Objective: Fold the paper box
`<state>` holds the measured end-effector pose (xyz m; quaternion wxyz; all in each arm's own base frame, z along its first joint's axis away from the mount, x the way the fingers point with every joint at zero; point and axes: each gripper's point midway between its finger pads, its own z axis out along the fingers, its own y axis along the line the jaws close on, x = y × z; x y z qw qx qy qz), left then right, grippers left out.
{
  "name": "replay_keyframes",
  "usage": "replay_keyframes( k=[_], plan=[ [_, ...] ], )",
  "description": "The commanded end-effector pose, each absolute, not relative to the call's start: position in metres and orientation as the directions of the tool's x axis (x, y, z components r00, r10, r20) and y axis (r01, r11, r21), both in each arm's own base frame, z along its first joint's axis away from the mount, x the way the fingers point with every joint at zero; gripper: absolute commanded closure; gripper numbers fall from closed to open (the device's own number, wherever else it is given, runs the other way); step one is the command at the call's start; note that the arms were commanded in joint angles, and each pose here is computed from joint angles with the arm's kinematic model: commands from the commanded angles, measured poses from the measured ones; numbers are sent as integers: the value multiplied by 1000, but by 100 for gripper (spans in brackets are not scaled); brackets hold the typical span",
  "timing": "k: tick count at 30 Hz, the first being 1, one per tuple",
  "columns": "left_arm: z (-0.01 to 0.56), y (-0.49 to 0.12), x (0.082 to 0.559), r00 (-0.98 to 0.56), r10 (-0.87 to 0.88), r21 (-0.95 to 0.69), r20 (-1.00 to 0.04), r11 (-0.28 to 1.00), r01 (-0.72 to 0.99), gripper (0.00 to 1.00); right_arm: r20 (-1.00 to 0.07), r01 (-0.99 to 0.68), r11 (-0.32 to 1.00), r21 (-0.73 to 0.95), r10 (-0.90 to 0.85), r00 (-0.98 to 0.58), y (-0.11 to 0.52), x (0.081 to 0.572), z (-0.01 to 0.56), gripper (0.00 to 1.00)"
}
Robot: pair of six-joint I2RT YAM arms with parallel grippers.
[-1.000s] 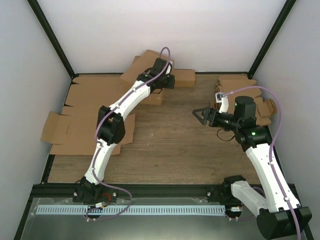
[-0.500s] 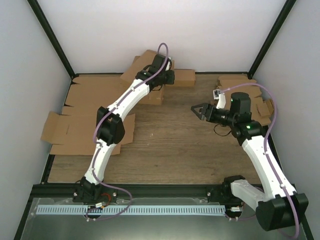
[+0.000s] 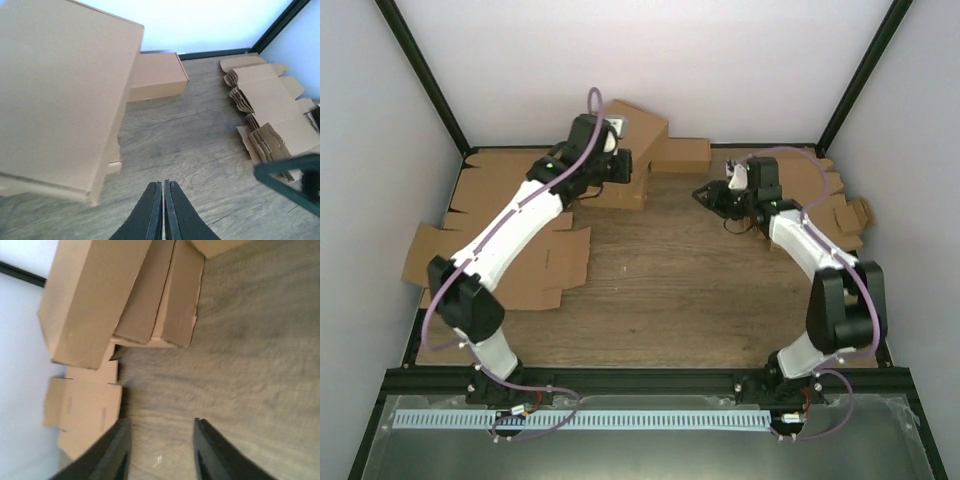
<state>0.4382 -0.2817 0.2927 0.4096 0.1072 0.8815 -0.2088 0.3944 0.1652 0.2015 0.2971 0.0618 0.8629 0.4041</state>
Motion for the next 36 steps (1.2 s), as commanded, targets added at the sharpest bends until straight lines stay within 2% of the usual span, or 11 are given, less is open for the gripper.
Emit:
replay_keyframes(
  k=[1, 5, 6, 11, 23, 30, 36],
  plan=[
    [291, -233, 437, -630, -19, -261, -776, 920, 293, 95, -541, -193, 681, 706, 343, -768, 172, 447, 214, 73],
    [280, -187, 450, -648, -70, -294, -758, 924, 244, 94, -548, -228, 682, 695, 297, -782, 186, 483, 195, 97],
    [276, -176, 454, -653, -84, -299, -753, 927, 226, 94, -567, -258, 679, 688, 280, -774, 191, 493, 197, 99],
    [258, -133, 481, -680, -185, -396, -710, 903, 168, 90, -623, -344, 691, 636, 197, -757, 208, 538, 182, 99],
    [234, -61, 535, -667, -370, -537, -647, 842, 54, 44, -738, -507, 650, 566, 126, -662, 238, 605, 163, 99],
    [227, -67, 551, -671, -382, -596, -635, 796, 111, 43, -796, -568, 630, 529, 138, -589, 250, 617, 183, 99],
    [219, -74, 561, -691, -394, -639, -606, 758, 128, 54, -826, -586, 638, 499, 147, -544, 257, 627, 196, 99]
  ],
)
